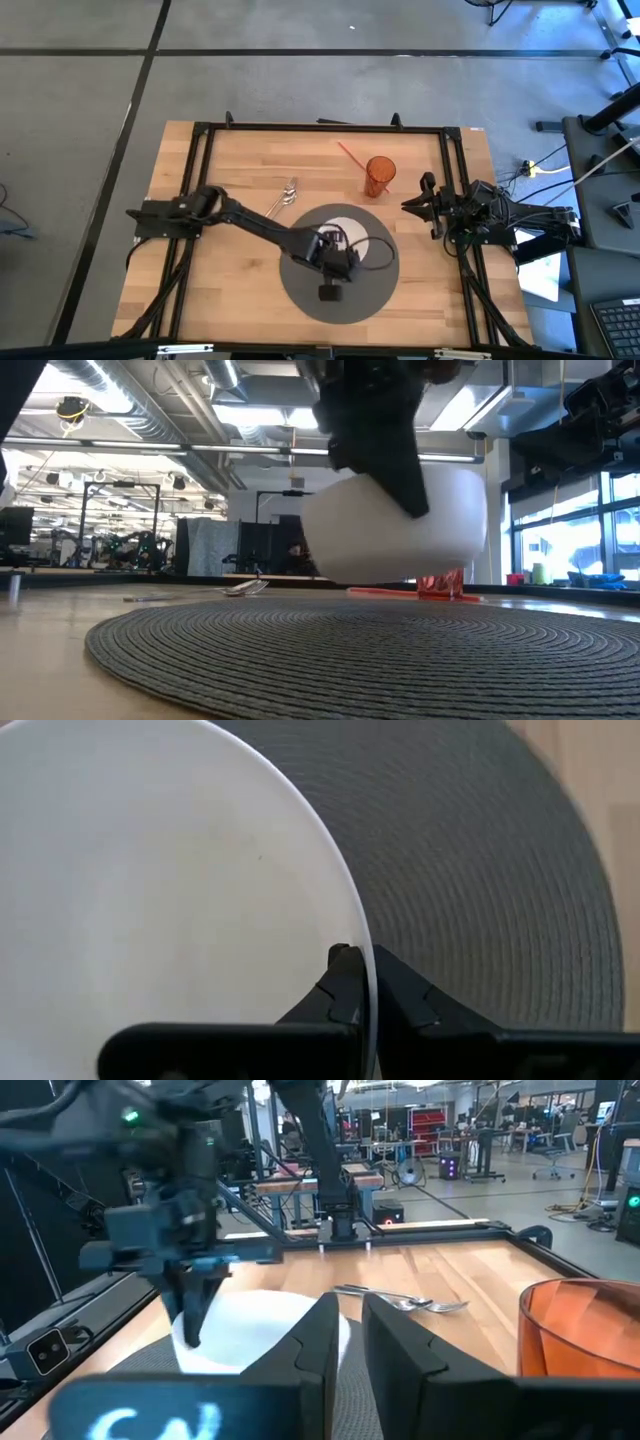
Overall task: Pick & Place Utensil
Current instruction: Put the white bowl on the gray placemat
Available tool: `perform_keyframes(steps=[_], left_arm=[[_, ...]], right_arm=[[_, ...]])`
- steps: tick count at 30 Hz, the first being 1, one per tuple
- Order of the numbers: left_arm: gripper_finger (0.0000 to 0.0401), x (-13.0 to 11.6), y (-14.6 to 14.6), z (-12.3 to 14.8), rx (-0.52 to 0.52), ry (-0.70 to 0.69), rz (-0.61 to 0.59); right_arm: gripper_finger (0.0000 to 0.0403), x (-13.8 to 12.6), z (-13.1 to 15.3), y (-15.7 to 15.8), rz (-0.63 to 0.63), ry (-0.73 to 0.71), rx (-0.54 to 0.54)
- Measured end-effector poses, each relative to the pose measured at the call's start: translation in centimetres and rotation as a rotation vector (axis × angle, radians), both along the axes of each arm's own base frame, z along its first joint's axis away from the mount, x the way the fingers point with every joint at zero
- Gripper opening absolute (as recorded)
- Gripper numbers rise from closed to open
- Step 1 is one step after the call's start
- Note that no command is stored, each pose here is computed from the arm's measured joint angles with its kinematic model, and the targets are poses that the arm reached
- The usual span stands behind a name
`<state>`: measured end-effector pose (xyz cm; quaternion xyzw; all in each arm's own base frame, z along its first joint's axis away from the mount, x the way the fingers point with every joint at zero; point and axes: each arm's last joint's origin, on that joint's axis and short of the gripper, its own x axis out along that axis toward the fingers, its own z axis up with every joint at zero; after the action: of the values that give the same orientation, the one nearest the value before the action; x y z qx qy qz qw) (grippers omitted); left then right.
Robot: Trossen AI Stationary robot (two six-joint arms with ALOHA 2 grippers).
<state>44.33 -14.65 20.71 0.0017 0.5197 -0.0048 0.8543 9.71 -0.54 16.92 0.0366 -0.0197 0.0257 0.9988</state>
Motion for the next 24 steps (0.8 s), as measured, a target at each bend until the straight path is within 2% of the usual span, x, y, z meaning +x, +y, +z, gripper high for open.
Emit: perform_keyframes(steps=[7,12,24], left_arm=[[0.0003,1.9,-1.7,-2.5,0.053,0.132,-0.011],[0.0003,2.5,-1.9,-2.6,0.061,0.142,-0.008],[0.0003,2.1,-2.5,-2.5,-0.009,0.18,-0.032]], right_arm=[[0.0051,0.0,0.0,0.0,0.001,0.001,0.028],[0.0051,0.0,0.0,0.0,0.002,0.001,0.03],[0.0051,0.0,0.0,0.0,0.002,0.001,0.027]])
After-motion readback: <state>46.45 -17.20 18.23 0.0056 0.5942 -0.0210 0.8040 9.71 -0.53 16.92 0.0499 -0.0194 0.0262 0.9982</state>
